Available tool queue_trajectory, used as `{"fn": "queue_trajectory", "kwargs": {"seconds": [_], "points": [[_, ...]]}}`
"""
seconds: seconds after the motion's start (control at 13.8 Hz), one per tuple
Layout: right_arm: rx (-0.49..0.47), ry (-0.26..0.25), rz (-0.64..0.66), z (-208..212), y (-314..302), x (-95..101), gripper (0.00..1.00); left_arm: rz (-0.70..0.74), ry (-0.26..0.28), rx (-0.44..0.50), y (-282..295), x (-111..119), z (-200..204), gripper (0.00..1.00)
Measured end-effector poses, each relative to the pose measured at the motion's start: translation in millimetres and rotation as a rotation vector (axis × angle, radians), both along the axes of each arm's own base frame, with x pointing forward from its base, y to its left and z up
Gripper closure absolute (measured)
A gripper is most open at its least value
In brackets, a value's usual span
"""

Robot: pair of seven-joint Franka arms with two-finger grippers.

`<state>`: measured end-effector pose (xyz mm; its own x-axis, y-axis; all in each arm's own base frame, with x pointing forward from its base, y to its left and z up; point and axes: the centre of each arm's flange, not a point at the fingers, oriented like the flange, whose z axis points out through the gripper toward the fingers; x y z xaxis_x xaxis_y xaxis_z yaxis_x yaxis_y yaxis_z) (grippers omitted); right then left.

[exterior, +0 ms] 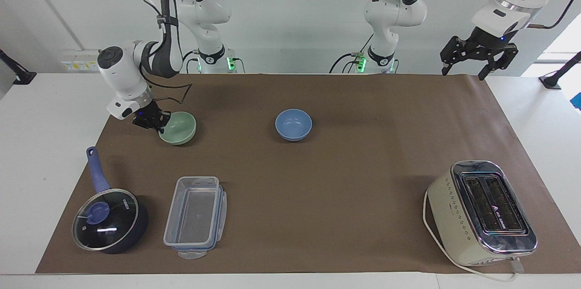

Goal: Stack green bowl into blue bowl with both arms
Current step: 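Grasp the green bowl rim with the right gripper and lift it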

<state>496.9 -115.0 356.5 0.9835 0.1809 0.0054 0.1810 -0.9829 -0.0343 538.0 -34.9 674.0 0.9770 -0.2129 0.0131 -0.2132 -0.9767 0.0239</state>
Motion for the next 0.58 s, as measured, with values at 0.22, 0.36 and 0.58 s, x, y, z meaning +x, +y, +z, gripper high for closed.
{"fn": "queue_trajectory", "kwargs": {"seconds": [0.22,0.36,0.58], "points": [[0.054,-0.005,0.009,49,18,18.1,0.95,0.001,-0.001,0.000,1,-1,2,0.00],[0.081,-0.024,0.002,78,48,31.9,0.95,0.003,0.000,0.000,2,-2,2,0.00],[0.086,-0.044,-0.043,100,108,46.8,0.95,0.002,0.000,0.000,2,-2,2,0.00]]}}
